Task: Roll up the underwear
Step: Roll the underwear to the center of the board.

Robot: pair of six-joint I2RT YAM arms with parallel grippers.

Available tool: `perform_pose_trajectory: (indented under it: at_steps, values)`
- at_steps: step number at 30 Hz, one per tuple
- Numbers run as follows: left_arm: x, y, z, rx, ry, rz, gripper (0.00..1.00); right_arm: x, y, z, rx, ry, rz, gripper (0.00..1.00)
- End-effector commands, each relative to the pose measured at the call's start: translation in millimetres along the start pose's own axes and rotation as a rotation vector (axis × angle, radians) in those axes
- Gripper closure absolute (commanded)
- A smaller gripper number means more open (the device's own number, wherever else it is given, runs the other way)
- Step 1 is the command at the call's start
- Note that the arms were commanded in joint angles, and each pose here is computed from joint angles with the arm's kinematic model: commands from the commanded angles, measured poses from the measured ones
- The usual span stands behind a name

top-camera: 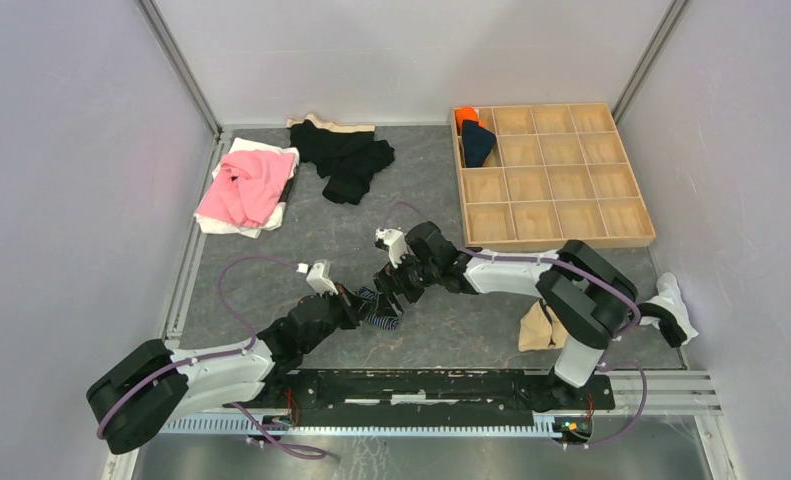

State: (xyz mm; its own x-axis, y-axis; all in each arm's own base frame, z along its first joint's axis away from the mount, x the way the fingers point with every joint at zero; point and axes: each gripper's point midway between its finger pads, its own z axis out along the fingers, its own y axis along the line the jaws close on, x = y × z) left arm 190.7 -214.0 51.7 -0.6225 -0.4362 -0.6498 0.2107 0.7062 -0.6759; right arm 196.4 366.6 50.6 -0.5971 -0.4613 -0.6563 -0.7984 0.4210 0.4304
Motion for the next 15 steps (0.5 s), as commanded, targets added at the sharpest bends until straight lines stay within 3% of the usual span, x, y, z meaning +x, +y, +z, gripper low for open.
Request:
perform_pose_trajectory:
  at_steps: [1,10,15]
  values:
    - [29,47,-11,-0.124,0.077,0.063,0.98,-13,7,14,-0.063,-0.011,0.010,0.02]
    - [29,45,-11,-0.119,0.081,0.068,0.98,9,-3,30,-0.064,0.063,0.049,0.02]
    - [29,45,-10,-0.118,0.082,0.069,0.98,31,-9,30,-0.047,0.112,0.068,0.18]
